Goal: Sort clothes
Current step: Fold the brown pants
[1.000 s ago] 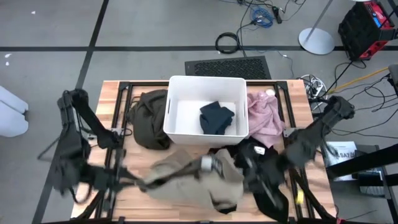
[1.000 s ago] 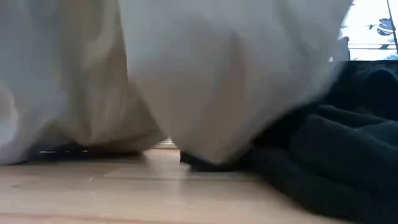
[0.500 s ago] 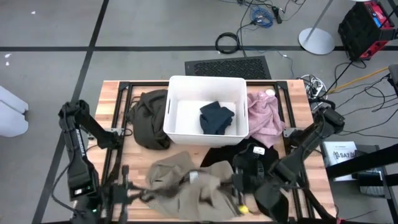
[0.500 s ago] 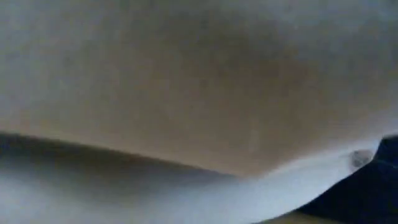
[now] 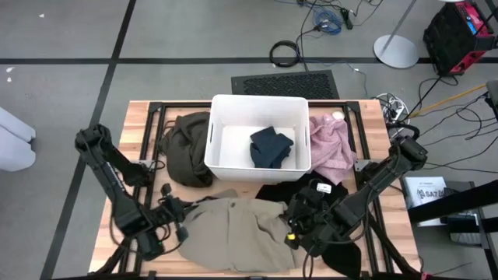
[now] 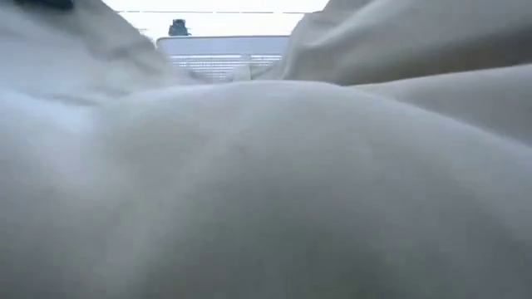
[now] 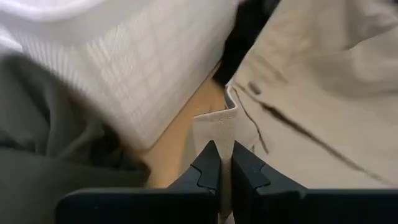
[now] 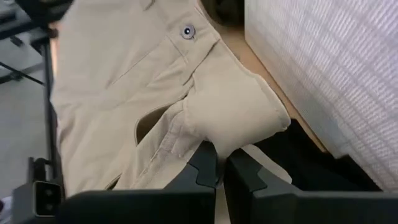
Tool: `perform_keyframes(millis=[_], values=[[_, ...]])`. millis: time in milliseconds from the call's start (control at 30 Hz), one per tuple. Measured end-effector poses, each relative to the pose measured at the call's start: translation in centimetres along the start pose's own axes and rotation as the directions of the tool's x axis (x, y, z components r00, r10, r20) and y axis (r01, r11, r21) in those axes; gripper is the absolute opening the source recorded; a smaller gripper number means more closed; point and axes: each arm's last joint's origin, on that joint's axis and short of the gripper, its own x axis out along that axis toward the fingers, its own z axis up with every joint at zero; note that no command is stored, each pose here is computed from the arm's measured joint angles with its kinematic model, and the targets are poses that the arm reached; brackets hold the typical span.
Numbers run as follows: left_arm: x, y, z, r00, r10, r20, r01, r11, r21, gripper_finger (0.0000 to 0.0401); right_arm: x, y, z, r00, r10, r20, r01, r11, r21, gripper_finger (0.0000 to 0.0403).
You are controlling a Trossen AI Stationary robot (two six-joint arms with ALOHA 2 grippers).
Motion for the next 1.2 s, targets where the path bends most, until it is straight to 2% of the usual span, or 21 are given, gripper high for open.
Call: perform_keyframes(millis=[100,333,600,700,867,1033,1200], values=[[1.5,0.5,-0.8,0.999,0.032,-0.029,-0.032,0.999,-0.015,0.0018,0.4,0.0,-0.3,1.000,-0.016,-0.019,0.016,1.000,0.015,0.0000],[4.2,2.1,-2.5,0.979,0.094,-0.180,-0.099,0.995,-0.021,0.0018,2.0,-0.8,-0.5,0.991,-0.071,-0.112,0.080,0.993,0.085,0.0000],[5.2,2.9,-3.2,0.971,0.124,-0.203,-0.131,0.991,-0.022,0.0021,3.0,-1.3,-0.1,0.975,-0.038,-0.220,0.073,0.986,0.152,0.0011],[5.3,2.7,-3.2,0.971,0.105,-0.213,-0.094,0.994,0.063,0.0040,2.7,-1.3,0.1,0.970,-0.010,-0.242,0.055,0.983,0.177,0.0036],[5.0,1.9,-2.4,0.972,0.053,-0.228,-0.019,0.989,0.148,0.0109,2.3,-1.2,0.0,0.939,0.067,-0.337,0.009,0.976,0.217,0.0104],[4.0,1.7,-0.3,0.978,0.078,-0.193,-0.044,0.984,0.171,0.0170,1.8,-0.8,-0.6,0.904,0.119,-0.409,0.005,0.957,0.290,0.0171],[2.6,1.6,2.3,0.995,0.070,-0.068,-0.059,0.987,0.152,0.0186,1.2,-0.3,-1.2,0.897,0.132,-0.423,0.014,0.945,0.326,0.0213]])
